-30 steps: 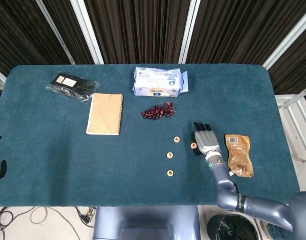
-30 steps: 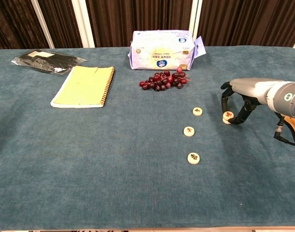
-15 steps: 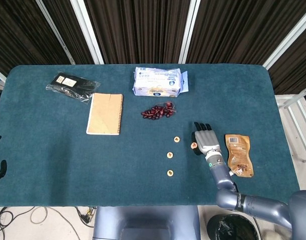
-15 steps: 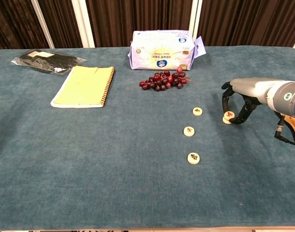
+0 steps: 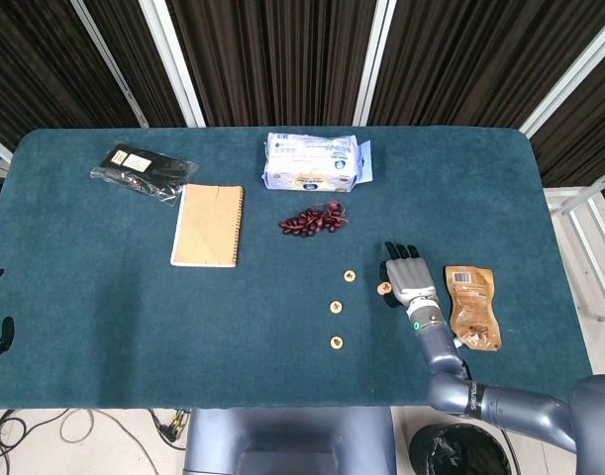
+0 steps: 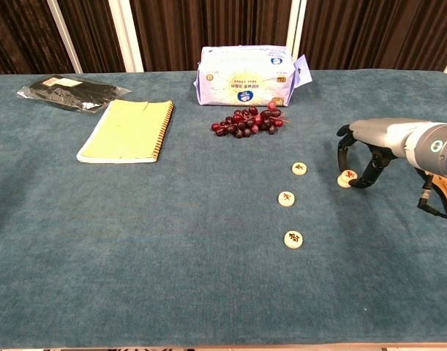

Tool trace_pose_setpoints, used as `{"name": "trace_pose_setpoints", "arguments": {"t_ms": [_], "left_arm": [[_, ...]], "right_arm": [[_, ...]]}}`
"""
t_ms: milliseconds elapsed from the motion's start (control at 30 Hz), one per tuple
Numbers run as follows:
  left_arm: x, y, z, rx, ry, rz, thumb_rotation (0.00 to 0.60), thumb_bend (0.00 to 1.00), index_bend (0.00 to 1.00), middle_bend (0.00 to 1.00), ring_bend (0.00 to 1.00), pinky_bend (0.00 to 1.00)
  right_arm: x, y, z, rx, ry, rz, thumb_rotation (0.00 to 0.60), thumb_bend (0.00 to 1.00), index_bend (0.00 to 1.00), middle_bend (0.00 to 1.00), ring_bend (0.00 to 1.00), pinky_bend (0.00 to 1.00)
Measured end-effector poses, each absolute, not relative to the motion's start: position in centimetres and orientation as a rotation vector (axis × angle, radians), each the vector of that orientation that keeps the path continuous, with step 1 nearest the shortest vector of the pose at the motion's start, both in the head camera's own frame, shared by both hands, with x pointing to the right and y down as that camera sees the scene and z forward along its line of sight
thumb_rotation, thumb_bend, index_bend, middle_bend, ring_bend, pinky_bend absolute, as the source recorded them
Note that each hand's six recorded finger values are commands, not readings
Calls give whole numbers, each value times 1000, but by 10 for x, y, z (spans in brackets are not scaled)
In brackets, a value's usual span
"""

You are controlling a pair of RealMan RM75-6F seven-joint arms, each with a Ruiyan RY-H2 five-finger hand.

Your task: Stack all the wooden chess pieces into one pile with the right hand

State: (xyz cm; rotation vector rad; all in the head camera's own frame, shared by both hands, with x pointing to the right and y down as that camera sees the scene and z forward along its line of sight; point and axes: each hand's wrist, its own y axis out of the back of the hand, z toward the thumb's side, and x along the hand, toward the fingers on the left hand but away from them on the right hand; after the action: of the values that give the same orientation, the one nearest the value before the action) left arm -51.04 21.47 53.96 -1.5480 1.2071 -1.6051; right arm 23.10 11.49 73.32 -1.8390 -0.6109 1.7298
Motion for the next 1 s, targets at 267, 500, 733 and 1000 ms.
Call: {"name": "trace_pose_setpoints", "arguments": {"t_ms": [267, 500, 733, 1000], "left_arm": [[-511, 215, 540, -1549, 1207, -1607, 600, 488, 128, 0, 0, 0], [-511, 215, 540, -1549, 1206, -1608, 600, 487, 127, 0, 0, 0], [-511, 215, 540, -1548, 1204, -1612, 600, 488, 127, 0, 0, 0], [-511, 215, 540, -1548, 1201, -1614, 600, 487, 127, 0, 0, 0]], "right_arm": [[229, 115, 733, -1844, -608, 1725, 600, 411, 451, 0, 0, 0], [229, 114, 732, -1839, -607, 1723, 600, 410, 451, 0, 0, 0], [232, 112, 730, -1830, -609, 1728, 600, 411, 450, 0, 0, 0], [234, 113, 731, -1819, -587, 1739, 600, 410, 450, 0, 0, 0]]}}
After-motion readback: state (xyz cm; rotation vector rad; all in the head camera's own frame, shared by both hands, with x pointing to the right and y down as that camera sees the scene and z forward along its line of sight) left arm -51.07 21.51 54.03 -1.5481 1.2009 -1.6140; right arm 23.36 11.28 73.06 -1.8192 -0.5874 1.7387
